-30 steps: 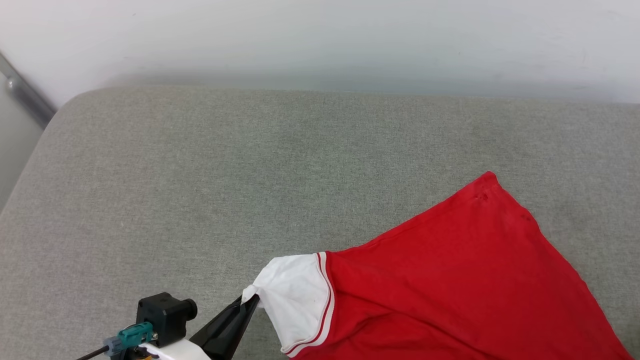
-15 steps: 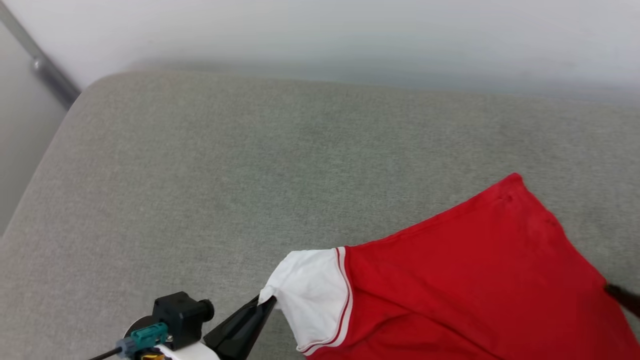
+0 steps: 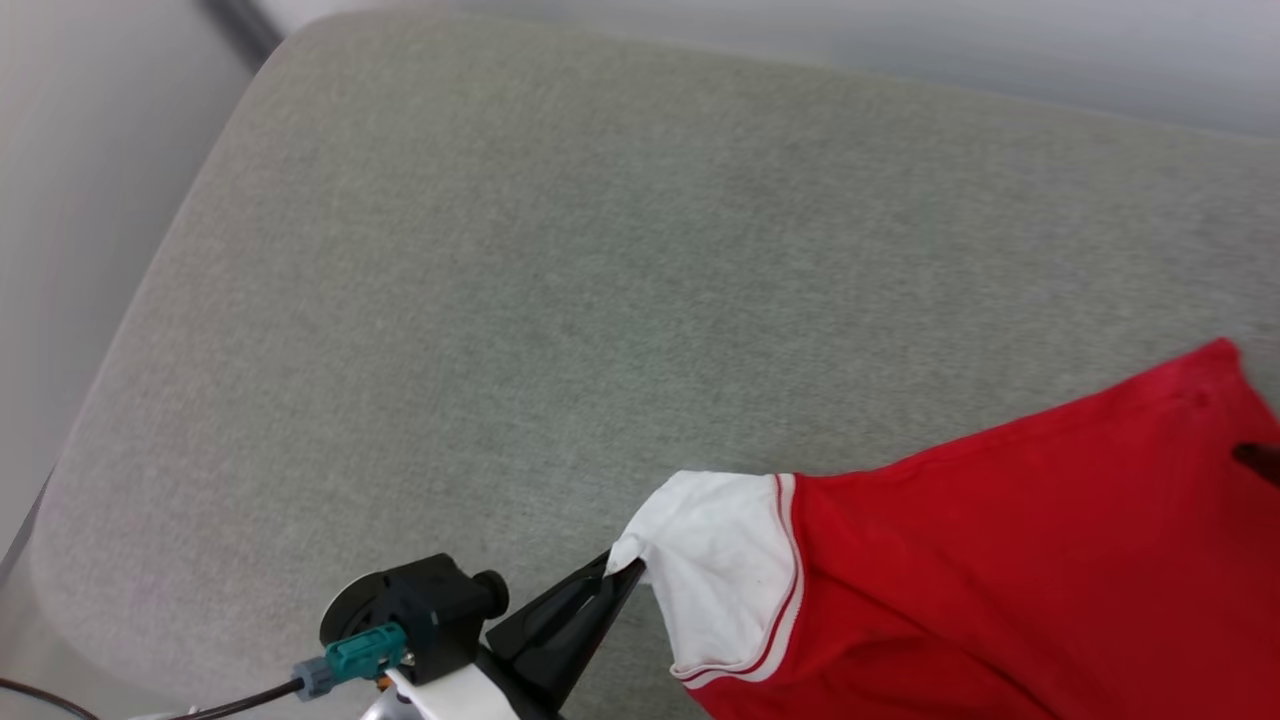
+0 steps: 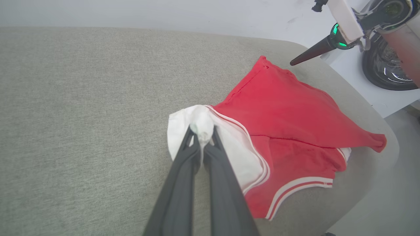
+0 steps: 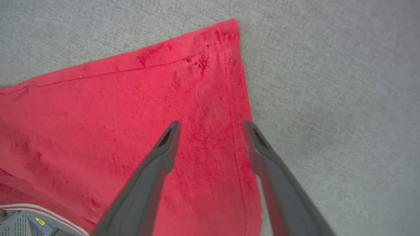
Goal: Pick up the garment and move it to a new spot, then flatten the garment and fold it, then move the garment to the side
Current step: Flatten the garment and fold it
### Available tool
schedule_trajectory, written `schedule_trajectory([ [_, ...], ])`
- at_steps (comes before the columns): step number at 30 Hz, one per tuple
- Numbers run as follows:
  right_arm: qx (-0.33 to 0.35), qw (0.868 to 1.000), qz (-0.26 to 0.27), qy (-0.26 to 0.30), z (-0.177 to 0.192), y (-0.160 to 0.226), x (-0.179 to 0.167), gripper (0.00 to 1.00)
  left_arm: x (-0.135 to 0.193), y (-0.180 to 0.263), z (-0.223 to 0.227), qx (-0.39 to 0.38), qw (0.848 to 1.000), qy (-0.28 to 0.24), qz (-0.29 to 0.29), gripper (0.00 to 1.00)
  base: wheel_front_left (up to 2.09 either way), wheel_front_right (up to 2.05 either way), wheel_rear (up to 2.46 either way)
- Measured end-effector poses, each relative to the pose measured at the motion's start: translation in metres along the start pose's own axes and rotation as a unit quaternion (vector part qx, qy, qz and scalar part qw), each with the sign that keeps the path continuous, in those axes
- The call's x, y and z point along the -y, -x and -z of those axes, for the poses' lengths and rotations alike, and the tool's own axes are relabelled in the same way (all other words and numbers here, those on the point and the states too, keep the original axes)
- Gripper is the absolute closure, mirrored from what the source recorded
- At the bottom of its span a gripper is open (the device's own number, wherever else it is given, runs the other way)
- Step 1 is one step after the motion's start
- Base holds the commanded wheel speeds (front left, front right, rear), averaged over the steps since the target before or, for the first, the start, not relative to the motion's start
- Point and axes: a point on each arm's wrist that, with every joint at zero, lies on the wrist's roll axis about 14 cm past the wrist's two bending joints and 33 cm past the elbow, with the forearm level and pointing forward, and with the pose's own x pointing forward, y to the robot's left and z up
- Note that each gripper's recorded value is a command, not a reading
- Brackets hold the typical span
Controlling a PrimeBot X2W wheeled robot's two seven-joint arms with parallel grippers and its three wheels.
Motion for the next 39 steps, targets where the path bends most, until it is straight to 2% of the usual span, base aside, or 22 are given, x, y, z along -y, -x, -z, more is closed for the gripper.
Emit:
schedule_trajectory([
  [8,-0.069,0.997,-0.008,0.024,0.001,-0.055,-0.010,0.00,-0.011,-0.003,0.015,-0.021,0.999,0.015,-0.025,1.00,0.00,0.00,0.00],
  [16,-0.091,0.995,-0.007,0.045,0.004,-0.078,-0.012,0.00,-0.019,-0.005,0.021,-0.029,0.999,0.020,-0.038,1.00,0.00,0.00,0.00],
  [17,-0.094,0.994,-0.007,0.047,0.004,-0.080,-0.012,0.04,-0.020,-0.005,0.023,-0.031,0.999,0.020,-0.038,1.00,0.00,0.00,0.00],
  [18,-0.094,0.994,-0.007,0.049,0.004,-0.081,-0.012,0.71,-0.020,-0.005,0.024,-0.032,0.999,0.020,-0.039,1.00,0.00,0.00,0.00],
  [19,-0.093,0.994,-0.007,0.050,0.004,-0.082,-0.012,1.00,-0.020,-0.005,0.024,-0.033,0.998,0.020,-0.039,1.00,0.00,0.00,0.00],
  [24,-0.068,0.996,-0.001,0.056,-0.002,-0.079,-0.009,1.00,-0.021,-0.004,0.023,-0.028,0.999,0.016,-0.038,1.00,0.00,0.00,0.00],
  [29,-0.016,0.999,-0.010,0.037,-0.017,-0.061,-0.009,1.00,-0.024,0.000,0.014,-0.019,0.999,-0.022,-0.039,1.00,0.00,0.00,0.00],
  [35,0.105,0.994,-0.010,0.024,-0.053,-0.008,-0.005,1.00,-0.026,0.008,-0.013,0.015,0.997,-0.062,-0.038,1.00,0.00,0.00,0.00],
  [37,0.144,0.989,-0.004,0.022,-0.061,0.015,0.000,1.00,-0.027,0.011,-0.023,0.022,0.996,-0.079,-0.041,1.00,0.00,0.00,0.00],
  [39,0.201,0.979,0.007,0.026,-0.077,0.048,0.006,1.00,-0.030,0.014,-0.042,0.041,0.992,-0.111,-0.044,1.00,0.00,0.00,0.00],
])
